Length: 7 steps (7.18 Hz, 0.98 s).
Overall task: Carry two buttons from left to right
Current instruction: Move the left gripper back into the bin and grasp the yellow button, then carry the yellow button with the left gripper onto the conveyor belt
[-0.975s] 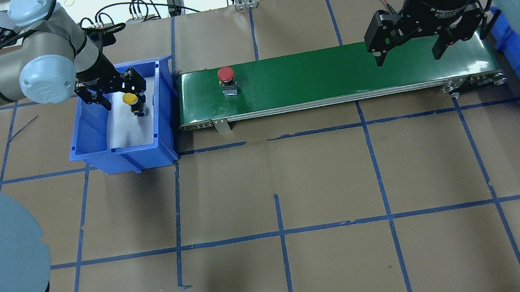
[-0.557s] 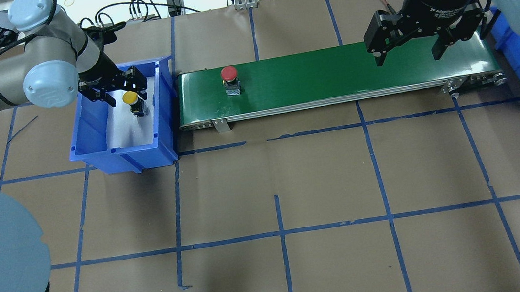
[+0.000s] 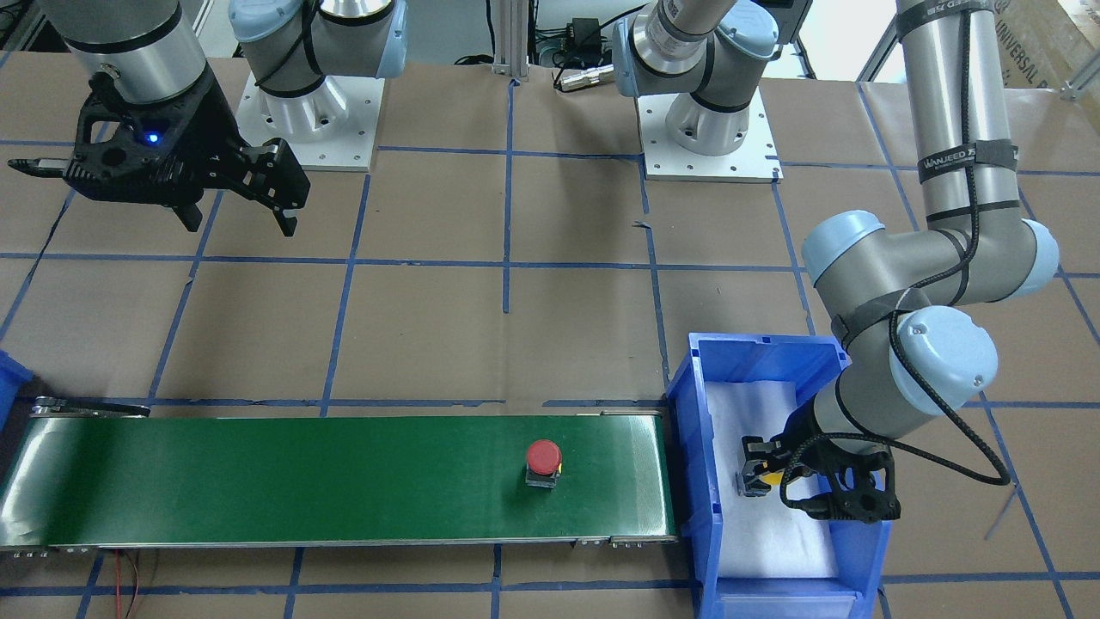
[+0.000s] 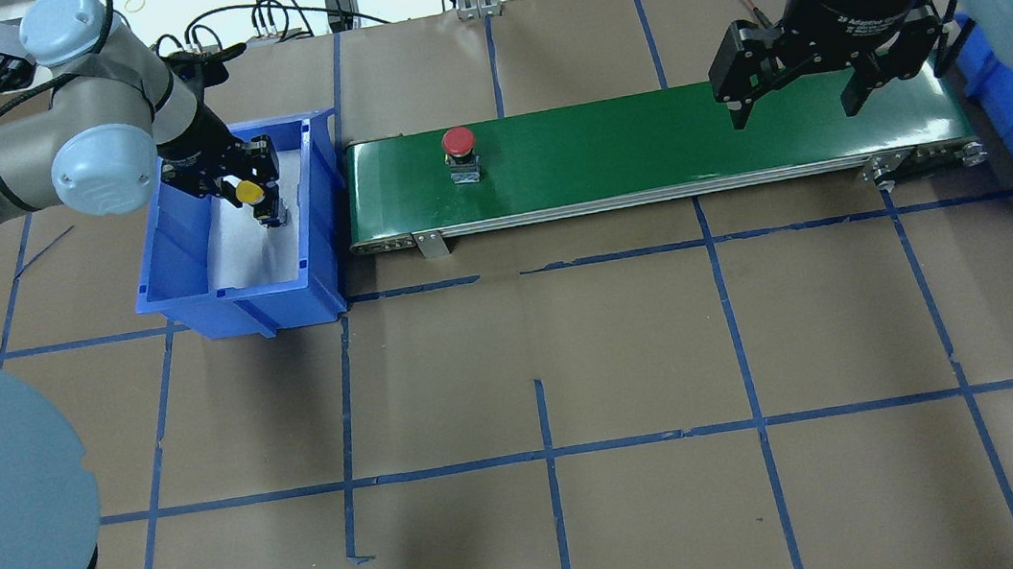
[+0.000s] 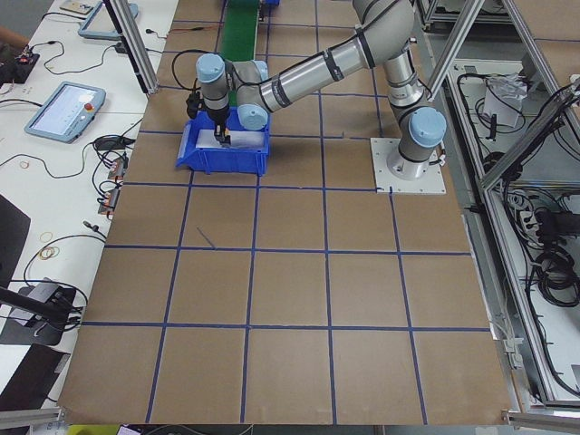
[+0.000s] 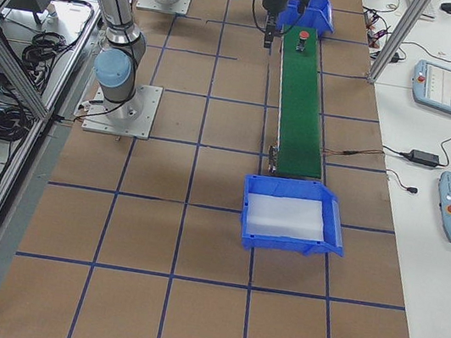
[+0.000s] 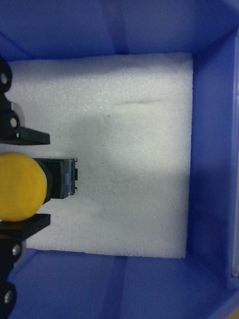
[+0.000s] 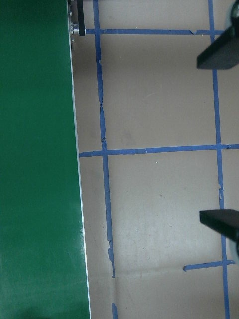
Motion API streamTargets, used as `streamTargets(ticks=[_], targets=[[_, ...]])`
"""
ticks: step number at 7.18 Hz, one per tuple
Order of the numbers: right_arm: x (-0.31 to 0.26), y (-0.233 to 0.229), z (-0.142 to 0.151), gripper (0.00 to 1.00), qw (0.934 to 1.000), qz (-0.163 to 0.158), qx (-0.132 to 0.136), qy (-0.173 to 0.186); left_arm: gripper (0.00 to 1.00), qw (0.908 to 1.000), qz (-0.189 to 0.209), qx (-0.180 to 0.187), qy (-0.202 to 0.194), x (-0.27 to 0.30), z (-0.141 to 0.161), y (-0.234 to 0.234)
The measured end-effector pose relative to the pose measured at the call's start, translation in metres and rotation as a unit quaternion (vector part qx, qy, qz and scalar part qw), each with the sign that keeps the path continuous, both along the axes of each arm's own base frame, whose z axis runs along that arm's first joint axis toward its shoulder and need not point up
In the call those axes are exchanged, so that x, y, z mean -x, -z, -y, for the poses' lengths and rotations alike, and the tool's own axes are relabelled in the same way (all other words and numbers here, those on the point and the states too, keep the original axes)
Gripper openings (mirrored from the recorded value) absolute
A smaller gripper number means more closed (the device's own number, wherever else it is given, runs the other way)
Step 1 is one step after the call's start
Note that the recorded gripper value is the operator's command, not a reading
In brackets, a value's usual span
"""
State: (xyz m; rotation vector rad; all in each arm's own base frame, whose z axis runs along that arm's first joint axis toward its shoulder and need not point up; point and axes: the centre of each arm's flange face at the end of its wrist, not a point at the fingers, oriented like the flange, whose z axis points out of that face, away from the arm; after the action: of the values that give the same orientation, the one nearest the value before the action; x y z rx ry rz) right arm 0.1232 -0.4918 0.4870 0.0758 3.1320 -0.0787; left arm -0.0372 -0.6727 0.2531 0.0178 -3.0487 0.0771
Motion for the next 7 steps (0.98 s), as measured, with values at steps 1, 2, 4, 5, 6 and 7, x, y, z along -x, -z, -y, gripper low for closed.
streamTargets(ticks=[1, 2, 4, 5, 6, 7], targets=[[0.000, 0.000, 0.000, 1.00, 1.0000, 0.000, 0.000, 0.000, 0.34, 1.0000, 0.001, 0.001, 0.000, 0.000, 0.000, -0.004], [0.000, 0.000, 0.000, 1.00, 1.0000, 0.000, 0.000, 0.000, 0.34, 1.0000, 0.002, -0.001, 0.000, 0.000, 0.000, -0.014], [-0.001, 0.000, 0.000, 1.00, 1.0000, 0.000, 0.000, -0.001, 0.34, 1.0000, 0.005, -0.006, -0.001, 0.001, -0.010, -0.047], [-0.001, 0.000, 0.000, 1.00, 1.0000, 0.000, 0.001, -0.001, 0.34, 0.9999, 0.009, -0.008, -0.006, 0.003, -0.015, -0.068], [-0.001, 0.000, 0.000, 1.00, 1.0000, 0.000, 0.001, -0.001, 0.34, 0.9997, 0.011, -0.009, -0.018, 0.015, -0.017, -0.088], [-0.001, 0.000, 0.000, 1.00, 1.0000, 0.000, 0.001, 0.000, 0.34, 0.9995, 0.012, -0.004, -0.030, 0.039, -0.018, -0.105]])
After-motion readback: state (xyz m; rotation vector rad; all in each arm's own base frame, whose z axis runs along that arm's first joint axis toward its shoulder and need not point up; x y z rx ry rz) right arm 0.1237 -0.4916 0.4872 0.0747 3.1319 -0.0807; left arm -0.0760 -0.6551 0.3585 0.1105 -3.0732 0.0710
